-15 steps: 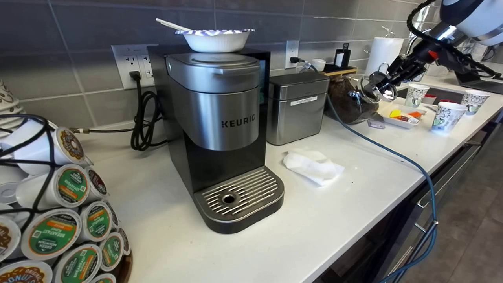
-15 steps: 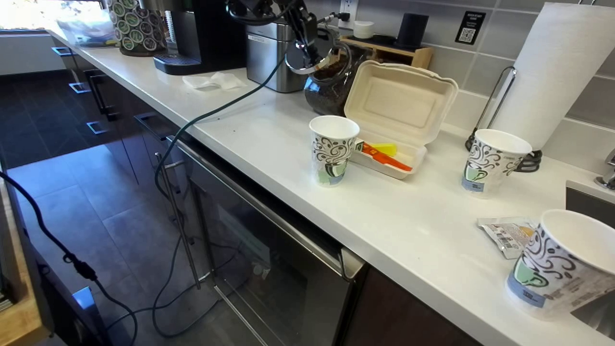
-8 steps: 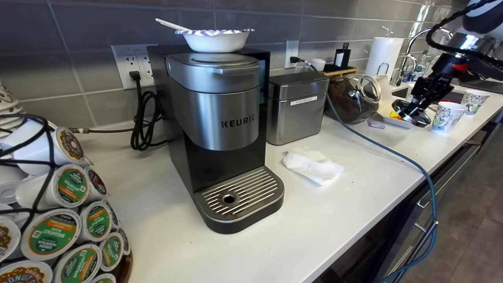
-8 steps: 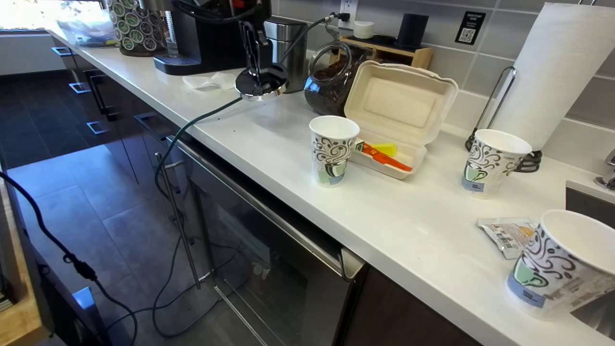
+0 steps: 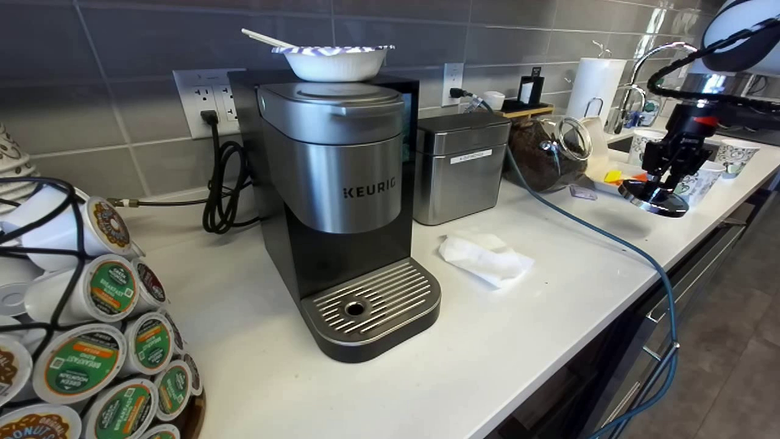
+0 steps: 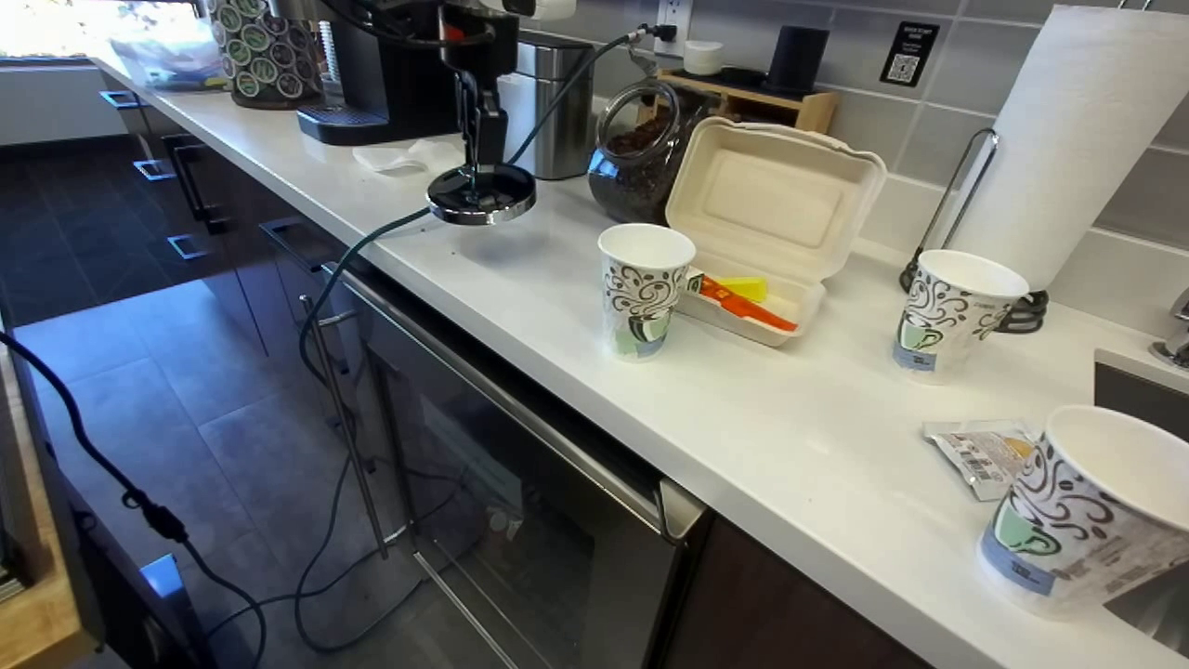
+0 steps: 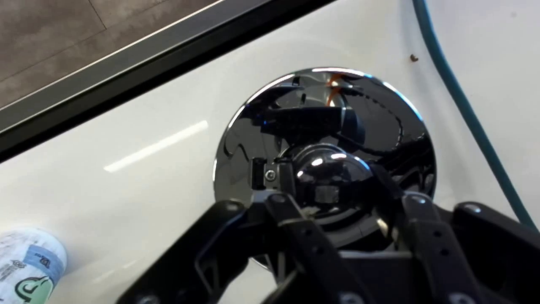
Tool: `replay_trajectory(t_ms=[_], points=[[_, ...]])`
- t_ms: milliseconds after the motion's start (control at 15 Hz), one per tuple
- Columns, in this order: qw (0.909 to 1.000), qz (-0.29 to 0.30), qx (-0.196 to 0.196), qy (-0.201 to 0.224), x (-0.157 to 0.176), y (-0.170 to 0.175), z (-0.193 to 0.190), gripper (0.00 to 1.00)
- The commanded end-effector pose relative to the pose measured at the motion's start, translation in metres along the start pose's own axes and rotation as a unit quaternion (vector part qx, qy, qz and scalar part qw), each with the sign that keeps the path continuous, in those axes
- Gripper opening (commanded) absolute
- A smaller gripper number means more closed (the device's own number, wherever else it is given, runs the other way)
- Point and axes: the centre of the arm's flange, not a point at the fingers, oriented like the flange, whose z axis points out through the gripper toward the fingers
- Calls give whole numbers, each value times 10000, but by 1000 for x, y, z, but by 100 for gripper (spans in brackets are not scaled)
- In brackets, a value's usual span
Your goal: Remove the lid from the container
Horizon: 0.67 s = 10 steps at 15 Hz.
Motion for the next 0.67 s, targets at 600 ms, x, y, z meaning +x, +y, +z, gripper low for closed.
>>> replay_trajectory(t_ms=[600], points=[[9997,149,-108,-143,39,5,18,21]])
